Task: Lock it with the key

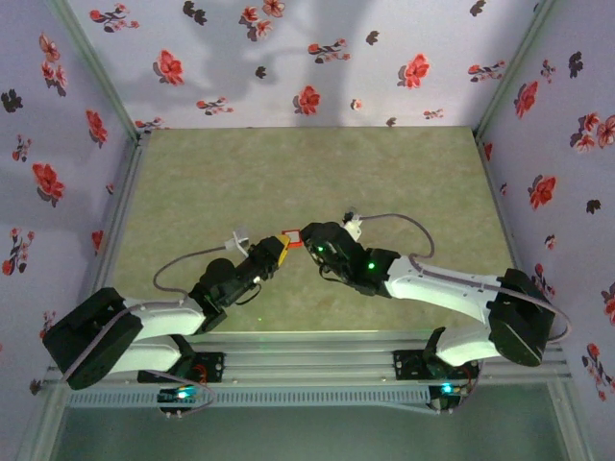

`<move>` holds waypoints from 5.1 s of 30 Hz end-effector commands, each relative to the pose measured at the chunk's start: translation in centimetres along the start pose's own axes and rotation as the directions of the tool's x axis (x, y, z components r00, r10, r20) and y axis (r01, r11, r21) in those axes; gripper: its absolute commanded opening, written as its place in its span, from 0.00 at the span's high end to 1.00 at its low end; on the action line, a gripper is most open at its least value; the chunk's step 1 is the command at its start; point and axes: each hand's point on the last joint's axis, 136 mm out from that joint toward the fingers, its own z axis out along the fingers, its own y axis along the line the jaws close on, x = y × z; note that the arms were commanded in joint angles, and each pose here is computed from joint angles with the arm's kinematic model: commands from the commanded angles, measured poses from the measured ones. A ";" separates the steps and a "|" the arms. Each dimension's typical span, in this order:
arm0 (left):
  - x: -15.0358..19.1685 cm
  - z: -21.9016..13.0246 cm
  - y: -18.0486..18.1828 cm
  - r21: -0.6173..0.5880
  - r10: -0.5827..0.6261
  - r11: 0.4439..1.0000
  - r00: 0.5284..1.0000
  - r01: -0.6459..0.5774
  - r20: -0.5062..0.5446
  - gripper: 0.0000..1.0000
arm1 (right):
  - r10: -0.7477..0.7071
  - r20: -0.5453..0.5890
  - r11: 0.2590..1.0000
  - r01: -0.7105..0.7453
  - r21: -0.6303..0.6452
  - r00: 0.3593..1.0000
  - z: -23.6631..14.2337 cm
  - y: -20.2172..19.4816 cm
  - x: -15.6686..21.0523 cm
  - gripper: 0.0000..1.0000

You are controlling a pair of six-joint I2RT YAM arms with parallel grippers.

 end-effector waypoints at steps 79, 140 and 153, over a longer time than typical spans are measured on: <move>1.6 0.8 -2.6 0.078 -0.211 0.974 0.977 0.213 -0.027 1.00 | -0.007 0.101 0.967 0.032 -0.252 0.995 0.8 -0.7 -0.9 1.00; 1.1 -0.3 -2.7 0.092 -0.140 0.986 0.990 0.138 0.010 1.00 | 0.046 0.161 0.941 0.011 -0.338 0.986 1.9 -2.3 -4.2 1.00; 0.9 -0.5 -2.8 0.095 -0.139 0.986 0.990 0.137 0.017 1.00 | 0.077 0.198 0.943 -0.007 -0.333 0.977 1.4 -3.1 -5.8 1.00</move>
